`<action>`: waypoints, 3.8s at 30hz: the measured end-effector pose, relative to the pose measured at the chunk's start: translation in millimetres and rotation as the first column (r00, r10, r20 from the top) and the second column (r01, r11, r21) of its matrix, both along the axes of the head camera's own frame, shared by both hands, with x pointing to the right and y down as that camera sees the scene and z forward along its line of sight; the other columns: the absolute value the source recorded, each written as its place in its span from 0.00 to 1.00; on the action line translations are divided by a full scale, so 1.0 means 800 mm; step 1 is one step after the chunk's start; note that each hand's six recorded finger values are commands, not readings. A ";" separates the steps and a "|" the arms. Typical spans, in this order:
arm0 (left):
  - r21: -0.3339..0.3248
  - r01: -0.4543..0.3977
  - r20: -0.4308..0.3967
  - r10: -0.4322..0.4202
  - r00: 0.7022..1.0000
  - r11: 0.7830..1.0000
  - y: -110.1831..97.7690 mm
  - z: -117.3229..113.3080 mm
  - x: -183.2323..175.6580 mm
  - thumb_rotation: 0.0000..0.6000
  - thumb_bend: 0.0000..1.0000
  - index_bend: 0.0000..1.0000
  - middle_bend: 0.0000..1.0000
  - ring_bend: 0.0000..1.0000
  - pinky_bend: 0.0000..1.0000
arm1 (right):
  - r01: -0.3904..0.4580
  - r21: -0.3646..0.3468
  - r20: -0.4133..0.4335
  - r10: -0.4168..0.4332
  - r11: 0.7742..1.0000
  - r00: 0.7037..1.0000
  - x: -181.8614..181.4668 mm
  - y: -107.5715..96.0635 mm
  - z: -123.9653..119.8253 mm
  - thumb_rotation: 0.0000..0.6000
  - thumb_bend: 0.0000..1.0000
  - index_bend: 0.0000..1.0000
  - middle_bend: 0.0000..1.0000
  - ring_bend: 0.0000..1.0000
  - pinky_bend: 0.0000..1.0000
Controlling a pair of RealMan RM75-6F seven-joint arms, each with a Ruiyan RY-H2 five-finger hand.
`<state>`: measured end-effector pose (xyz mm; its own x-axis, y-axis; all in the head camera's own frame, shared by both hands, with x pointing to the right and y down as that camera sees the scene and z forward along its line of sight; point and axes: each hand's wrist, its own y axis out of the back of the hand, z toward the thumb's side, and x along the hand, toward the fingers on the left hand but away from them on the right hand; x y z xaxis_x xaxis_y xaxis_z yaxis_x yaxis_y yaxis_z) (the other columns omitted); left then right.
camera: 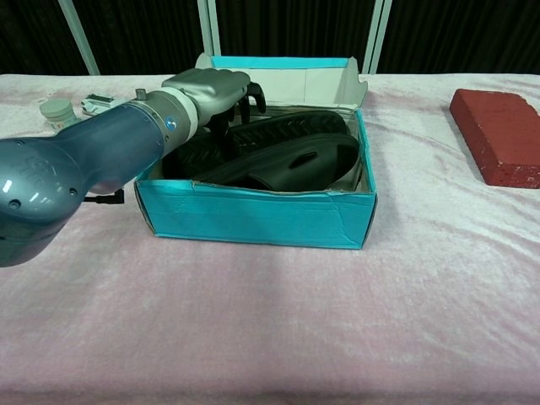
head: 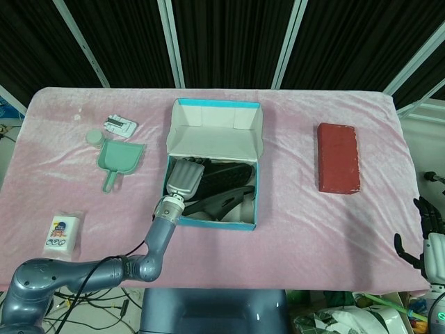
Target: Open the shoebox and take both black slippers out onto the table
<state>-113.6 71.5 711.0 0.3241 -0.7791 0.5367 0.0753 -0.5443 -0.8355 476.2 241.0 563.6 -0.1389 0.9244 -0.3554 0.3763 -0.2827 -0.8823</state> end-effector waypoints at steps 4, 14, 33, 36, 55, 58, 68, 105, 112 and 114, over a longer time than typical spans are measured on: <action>-0.002 -0.024 0.019 0.024 1.000 1.000 0.002 0.007 0.003 1.00 0.34 0.30 0.42 0.36 0.49 | -0.002 0.002 0.001 0.002 1.000 1.000 0.001 0.000 0.000 1.00 0.37 0.00 0.03 0.01 0.21; 0.073 -0.047 -0.060 0.051 0.997 0.996 -0.002 -0.003 0.003 1.00 0.57 0.49 0.64 0.54 0.64 | -0.006 0.007 0.000 0.006 1.000 1.000 0.002 -0.001 -0.003 1.00 0.37 0.00 0.03 0.01 0.21; 0.283 0.133 -0.517 0.035 0.855 0.950 -0.019 -0.090 -0.050 1.00 0.60 0.48 0.65 0.54 0.66 | 0.018 0.005 0.002 -0.018 1.000 1.000 -0.009 -0.013 0.000 1.00 0.37 0.00 0.03 0.01 0.21; 0.322 0.197 -0.562 0.020 0.827 0.926 -0.022 -0.112 -0.074 1.00 0.59 0.48 0.65 0.54 0.66 | 0.027 0.004 0.003 -0.027 1.000 1.000 -0.012 -0.017 0.001 1.00 0.37 0.00 0.03 0.01 0.21; 0.215 0.444 -0.201 -0.406 0.892 0.870 0.019 -0.034 -0.300 1.00 0.56 0.42 0.61 0.52 0.65 | 0.145 0.005 0.050 -0.145 0.989 0.988 -0.050 -0.052 0.021 1.00 0.37 0.00 0.03 0.01 0.21; 0.176 0.471 -0.166 -0.445 0.880 0.865 0.029 -0.016 -0.308 1.00 0.26 0.28 0.43 0.35 0.53 | 0.185 0.013 0.058 -0.185 0.983 0.981 -0.061 -0.061 0.016 1.00 0.37 0.00 0.03 0.01 0.21; 0.148 0.465 -0.178 -0.439 0.881 0.873 0.041 -0.047 -0.307 1.00 0.00 0.11 0.19 0.07 0.15 | 0.366 0.070 0.119 -0.372 0.928 0.921 -0.129 -0.112 -0.012 1.00 0.14 0.00 0.04 0.01 0.21; 0.281 0.441 -0.145 -0.416 0.898 0.852 0.152 -0.219 -0.410 1.00 0.00 0.14 0.18 0.06 0.13 | 0.818 -0.231 0.168 -0.806 0.527 0.567 -0.480 -0.207 0.116 1.00 0.16 0.17 0.17 0.02 0.21; 0.262 0.462 -0.149 -0.438 0.887 0.847 0.156 -0.210 -0.416 1.00 0.00 0.13 0.17 0.06 0.13 | 0.816 -0.292 0.152 -0.819 0.498 0.554 -0.477 -0.196 0.139 1.00 0.16 0.17 0.17 0.02 0.21; 0.257 0.466 -0.148 -0.442 0.885 0.847 0.157 -0.208 -0.417 1.00 0.00 0.13 0.17 0.06 0.13 | 0.818 -0.307 0.148 -0.824 0.487 0.546 -0.476 -0.191 0.146 1.00 0.16 0.18 0.17 0.02 0.21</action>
